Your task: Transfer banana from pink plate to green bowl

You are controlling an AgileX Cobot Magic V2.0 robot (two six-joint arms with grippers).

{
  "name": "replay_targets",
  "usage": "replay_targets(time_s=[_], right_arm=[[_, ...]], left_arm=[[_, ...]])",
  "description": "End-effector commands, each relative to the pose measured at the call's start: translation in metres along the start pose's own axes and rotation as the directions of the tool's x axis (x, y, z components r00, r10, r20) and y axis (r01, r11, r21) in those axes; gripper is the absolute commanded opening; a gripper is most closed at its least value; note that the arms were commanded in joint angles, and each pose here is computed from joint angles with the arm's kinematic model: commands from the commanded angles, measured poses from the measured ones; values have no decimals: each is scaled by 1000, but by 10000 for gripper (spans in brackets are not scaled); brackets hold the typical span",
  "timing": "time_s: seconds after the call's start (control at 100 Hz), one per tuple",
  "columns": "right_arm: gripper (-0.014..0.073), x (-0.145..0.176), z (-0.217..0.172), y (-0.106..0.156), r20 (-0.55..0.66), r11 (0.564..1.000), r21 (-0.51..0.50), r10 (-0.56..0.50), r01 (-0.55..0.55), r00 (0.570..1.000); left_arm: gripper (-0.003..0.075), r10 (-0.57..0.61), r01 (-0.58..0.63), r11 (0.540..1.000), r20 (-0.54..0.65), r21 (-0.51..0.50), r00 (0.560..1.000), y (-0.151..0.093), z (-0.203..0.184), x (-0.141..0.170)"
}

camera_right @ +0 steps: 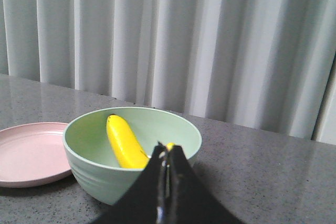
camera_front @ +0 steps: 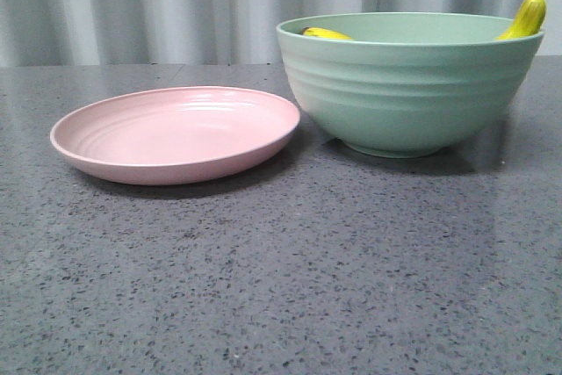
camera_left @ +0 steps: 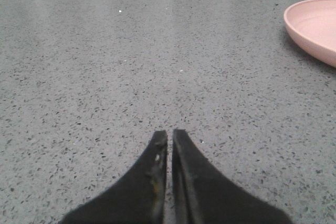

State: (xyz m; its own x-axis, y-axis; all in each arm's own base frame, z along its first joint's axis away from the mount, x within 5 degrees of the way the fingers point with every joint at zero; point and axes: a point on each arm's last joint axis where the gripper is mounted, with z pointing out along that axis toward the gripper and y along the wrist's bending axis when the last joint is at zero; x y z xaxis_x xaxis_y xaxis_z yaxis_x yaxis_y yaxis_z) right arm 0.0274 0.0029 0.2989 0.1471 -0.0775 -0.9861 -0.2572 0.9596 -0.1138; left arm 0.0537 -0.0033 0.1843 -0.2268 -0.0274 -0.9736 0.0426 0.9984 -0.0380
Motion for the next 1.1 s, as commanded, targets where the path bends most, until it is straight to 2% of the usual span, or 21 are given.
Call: replay_targets(time_s=[0.0, 0.19, 0.29, 0.42, 0.5, 0.69, 0.75, 0.92, 1.09], right_arm=[[-80, -8, 2, 0, 69, 999, 27, -27, 25, 997], [-80, 12, 7, -3, 28, 982, 183, -50, 44, 998], [-80, 23, 10, -4, 70, 964, 262, 18, -36, 997], [-79, 42, 12, -8, 161, 929, 356, 46, -101, 986], [-80, 56, 13, -10, 154, 906, 403, 75, -132, 985], [-80, 92, 12, -9, 86, 891, 429, 122, -147, 989], [-80, 100, 11, -8, 3, 887, 437, 162, -147, 987], [-80, 118, 8, -7, -188, 883, 454, 221, -115, 957], [-80, 127, 6, -5, -279, 880, 463, 260, -107, 925]], left_arm=[[-19, -19, 19, 1000, 47, 2, 999, 0, 0, 4], [-19, -19, 19, 1000, 47, 2, 999, 0, 0, 4], [-19, -19, 19, 1000, 47, 2, 999, 0, 0, 4], [-19, -19, 19, 1000, 47, 2, 999, 0, 0, 4], [-19, -19, 19, 1000, 47, 2, 999, 0, 0, 4], [-19, -19, 19, 1000, 47, 2, 999, 0, 0, 4], [-19, -19, 19, 1000, 47, 2, 999, 0, 0, 4], [-19, -19, 19, 1000, 47, 2, 999, 0, 0, 4], [-19, -19, 19, 1000, 47, 2, 999, 0, 0, 4]])
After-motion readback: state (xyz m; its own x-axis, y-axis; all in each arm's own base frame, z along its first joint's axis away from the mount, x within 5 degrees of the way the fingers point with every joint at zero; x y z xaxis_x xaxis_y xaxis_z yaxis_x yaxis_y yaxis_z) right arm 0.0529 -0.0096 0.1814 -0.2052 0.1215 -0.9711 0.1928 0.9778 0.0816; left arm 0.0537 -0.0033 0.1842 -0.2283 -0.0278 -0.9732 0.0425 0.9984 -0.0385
